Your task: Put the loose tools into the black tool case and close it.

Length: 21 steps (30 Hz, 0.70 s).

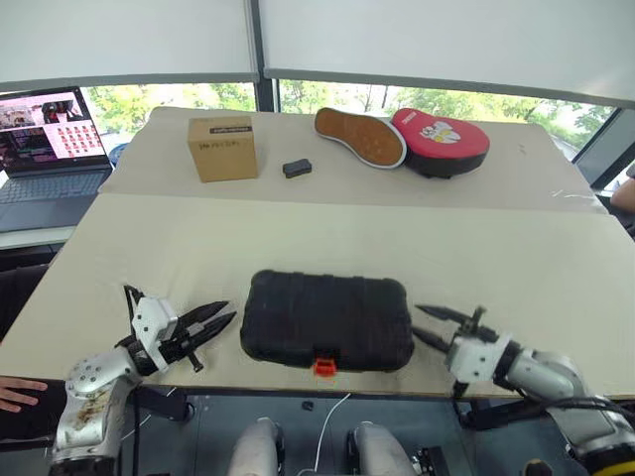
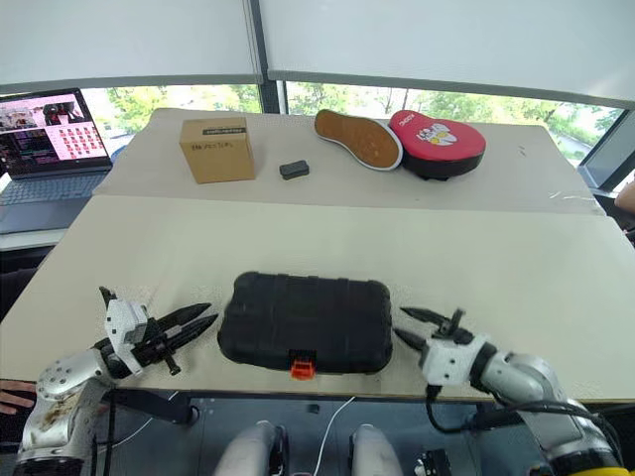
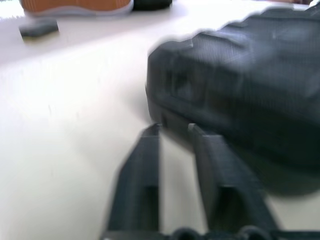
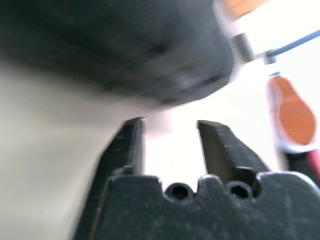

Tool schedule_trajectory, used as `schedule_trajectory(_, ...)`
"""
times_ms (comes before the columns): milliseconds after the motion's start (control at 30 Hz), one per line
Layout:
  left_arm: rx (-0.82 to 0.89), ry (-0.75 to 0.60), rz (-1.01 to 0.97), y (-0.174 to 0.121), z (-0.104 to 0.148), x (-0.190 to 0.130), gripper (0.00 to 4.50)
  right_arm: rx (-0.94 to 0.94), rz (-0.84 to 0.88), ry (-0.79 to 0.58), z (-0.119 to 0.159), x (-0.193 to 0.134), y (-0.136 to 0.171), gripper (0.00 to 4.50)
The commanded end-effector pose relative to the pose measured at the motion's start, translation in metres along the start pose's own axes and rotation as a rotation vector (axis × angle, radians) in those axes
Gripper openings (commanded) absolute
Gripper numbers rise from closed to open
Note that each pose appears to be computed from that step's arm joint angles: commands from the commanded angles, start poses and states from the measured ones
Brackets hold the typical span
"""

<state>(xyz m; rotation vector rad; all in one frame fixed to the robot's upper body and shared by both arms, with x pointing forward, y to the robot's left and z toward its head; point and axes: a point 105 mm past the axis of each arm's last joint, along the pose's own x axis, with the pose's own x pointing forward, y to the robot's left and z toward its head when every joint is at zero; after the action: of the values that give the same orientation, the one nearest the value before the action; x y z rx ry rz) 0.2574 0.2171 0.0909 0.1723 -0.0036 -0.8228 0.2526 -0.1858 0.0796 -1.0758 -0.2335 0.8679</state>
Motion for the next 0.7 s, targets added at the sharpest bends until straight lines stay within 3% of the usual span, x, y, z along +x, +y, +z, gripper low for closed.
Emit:
schedule_trajectory(33, 0.035, -0.003, 0.005, 0.017, 0.020, -0.008, 2.15, 0.070, -0.006, -0.023, 0.006, -0.017, -0.012, 2.94)
schedule_trajectory(100, 0.039, 0.017, 0.001, 0.030, 0.025, -0.004, 2.15, 0.227, 0.020, -0.003, 0.006, -0.029, -0.008, 2.94)
schedule_trajectory(133, 0.036, 0.028, -0.010, 0.037, 0.028, 0.002, 2.21, 0.284, 0.041, -0.012, 0.012, -0.034, -0.006, 2.36)
schedule_trajectory(167, 0.038, 0.040, -0.013, 0.045, 0.031, 0.008, 2.21, 0.332, 0.069, -0.019, 0.017, -0.037, -0.003, 2.17)
schedule_trajectory(267, 0.056, 0.055, -0.037, 0.059, 0.039, 0.027, 1.45, 0.439, 0.188, -0.038, 0.033, -0.039, 0.016, 1.10)
schedule_trajectory(367, 0.101, 0.065, -0.069, 0.068, 0.046, 0.050, 0.20, 0.585, 0.267, -0.042, 0.048, -0.032, 0.032, 0.03)
schedule_trajectory(400, 0.113, 0.075, -0.080, 0.069, 0.047, 0.056, 0.01, 0.607, 0.289, -0.036, 0.050, -0.029, 0.037, 0.00)
schedule_trajectory(500, 0.133, 0.100, -0.127, 0.072, 0.047, 0.079, 0.01, 0.608, 0.333, -0.018, 0.055, -0.015, 0.048, 0.00)
schedule_trajectory(700, 0.130, 0.169, -0.264, 0.053, 0.022, 0.113, 0.01, 0.576, 0.334, 0.041, 0.049, 0.013, 0.049, 0.00)
